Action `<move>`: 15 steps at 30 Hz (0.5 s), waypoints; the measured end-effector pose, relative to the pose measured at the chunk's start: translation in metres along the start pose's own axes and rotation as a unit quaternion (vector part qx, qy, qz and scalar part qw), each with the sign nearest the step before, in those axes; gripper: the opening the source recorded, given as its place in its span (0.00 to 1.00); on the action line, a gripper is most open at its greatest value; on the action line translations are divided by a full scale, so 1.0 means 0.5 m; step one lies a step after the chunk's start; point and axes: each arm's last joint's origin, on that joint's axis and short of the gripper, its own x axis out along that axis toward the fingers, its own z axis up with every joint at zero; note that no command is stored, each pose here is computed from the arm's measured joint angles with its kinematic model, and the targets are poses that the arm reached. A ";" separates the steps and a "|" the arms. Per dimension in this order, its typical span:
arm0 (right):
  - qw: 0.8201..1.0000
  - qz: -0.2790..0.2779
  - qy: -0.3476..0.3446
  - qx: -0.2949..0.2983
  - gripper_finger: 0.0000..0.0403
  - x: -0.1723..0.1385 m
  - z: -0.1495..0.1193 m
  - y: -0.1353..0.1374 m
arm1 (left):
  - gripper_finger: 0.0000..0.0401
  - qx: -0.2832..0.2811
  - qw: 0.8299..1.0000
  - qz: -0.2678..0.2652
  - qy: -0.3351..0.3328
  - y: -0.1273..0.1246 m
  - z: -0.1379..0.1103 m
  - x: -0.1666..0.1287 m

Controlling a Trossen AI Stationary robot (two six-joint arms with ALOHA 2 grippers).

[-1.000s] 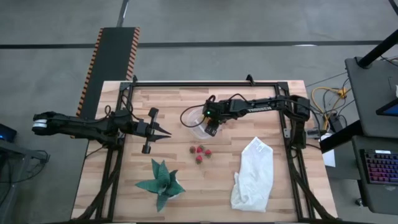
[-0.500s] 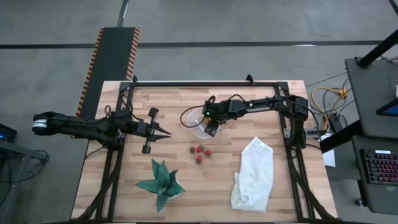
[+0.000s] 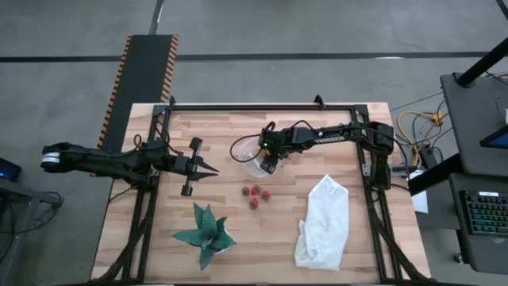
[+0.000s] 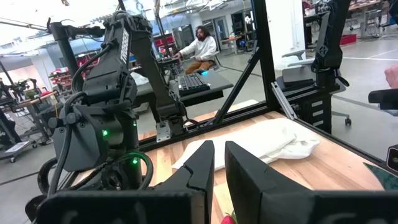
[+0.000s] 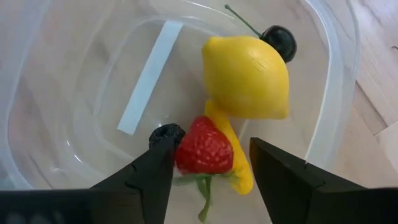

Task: Pick and placing Produce into tupperware
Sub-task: Put the strawberry into the bin

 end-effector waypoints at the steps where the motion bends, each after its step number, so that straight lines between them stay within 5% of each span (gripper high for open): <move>1: 1.000 0.000 -0.002 0.000 0.52 -0.003 0.001 0.000 | 0.06 0.000 1.000 0.000 0.000 0.000 0.000 0.000; 15: 0.989 0.070 -0.129 -0.008 0.56 -0.218 0.000 0.052 | 0.06 -0.001 1.000 0.000 0.002 0.000 -0.001 0.000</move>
